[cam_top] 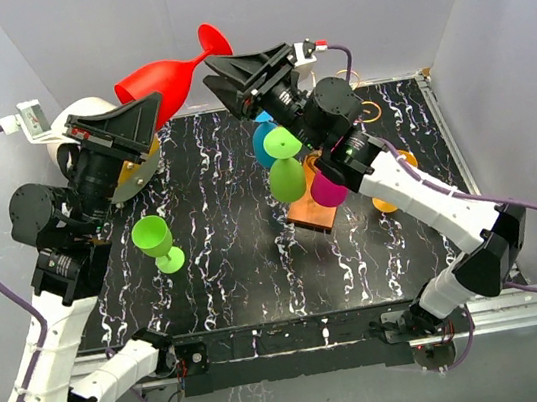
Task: Place the wine glass upside down on the wine glass rack
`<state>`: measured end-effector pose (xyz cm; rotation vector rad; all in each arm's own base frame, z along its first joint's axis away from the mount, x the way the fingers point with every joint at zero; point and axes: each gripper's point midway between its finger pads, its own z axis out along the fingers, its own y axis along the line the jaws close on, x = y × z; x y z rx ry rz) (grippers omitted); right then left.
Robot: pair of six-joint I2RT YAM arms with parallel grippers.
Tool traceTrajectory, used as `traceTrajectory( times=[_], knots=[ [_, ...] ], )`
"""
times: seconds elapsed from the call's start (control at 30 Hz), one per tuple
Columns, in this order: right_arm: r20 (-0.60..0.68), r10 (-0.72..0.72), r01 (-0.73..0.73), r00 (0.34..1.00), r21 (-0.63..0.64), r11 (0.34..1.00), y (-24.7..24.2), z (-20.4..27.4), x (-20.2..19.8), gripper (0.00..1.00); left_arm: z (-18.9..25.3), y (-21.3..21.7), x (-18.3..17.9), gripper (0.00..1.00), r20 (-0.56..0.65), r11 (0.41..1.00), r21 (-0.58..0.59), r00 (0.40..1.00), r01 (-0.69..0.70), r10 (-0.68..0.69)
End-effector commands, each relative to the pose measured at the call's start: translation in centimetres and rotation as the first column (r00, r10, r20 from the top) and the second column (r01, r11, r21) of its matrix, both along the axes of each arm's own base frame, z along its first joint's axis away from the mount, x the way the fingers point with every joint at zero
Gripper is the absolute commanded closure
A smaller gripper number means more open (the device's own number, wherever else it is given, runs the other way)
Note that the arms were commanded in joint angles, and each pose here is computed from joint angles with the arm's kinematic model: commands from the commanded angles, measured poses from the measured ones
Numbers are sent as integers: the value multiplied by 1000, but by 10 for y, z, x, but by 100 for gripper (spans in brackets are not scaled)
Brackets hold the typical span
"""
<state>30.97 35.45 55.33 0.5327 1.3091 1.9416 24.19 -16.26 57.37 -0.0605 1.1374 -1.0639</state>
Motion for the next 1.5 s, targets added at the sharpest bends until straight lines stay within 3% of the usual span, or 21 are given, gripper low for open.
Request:
traceTrajectory(
  times=[0.0, 0.3, 1.0, 1.07, 1.23, 1.37, 1.47],
  knots=[
    [-14, -14, 15, 1000, 90, 996, -7, 30, 1, 51, 20, -3, -12, 100, 79, 998, -43, 996, 53, -50],
    [-10, 49, -48, 999, 122, 991, 7, 33, 3, 58, 18, -5, -7, 100, 70, 997, -45, 996, 56, -52],
    [107, 19, -34, 994, 137, 990, 2, 46, -4, 97, 16, -5, -15, 100, 43, 995, -62, 996, 83, -80],
    [115, 13, -29, 993, 138, 990, 2, 46, -4, 96, 15, -5, -15, 100, 37, 994, -63, 996, 86, -83],
    [137, 18, -37, 990, 139, 990, 5, 50, -4, 73, 13, -5, -16, 100, 30, 994, -65, 996, 89, -88],
    [168, 54, -83, 984, 165, 983, 10, 53, -7, 74, 9, -7, -14, 100, 19, 994, -63, 996, 94, -93],
    [168, 67, -94, 983, 156, 983, 14, 52, -6, 80, 5, -8, -13, 100, 9, 993, -64, 995, 97, -96]
  ],
)
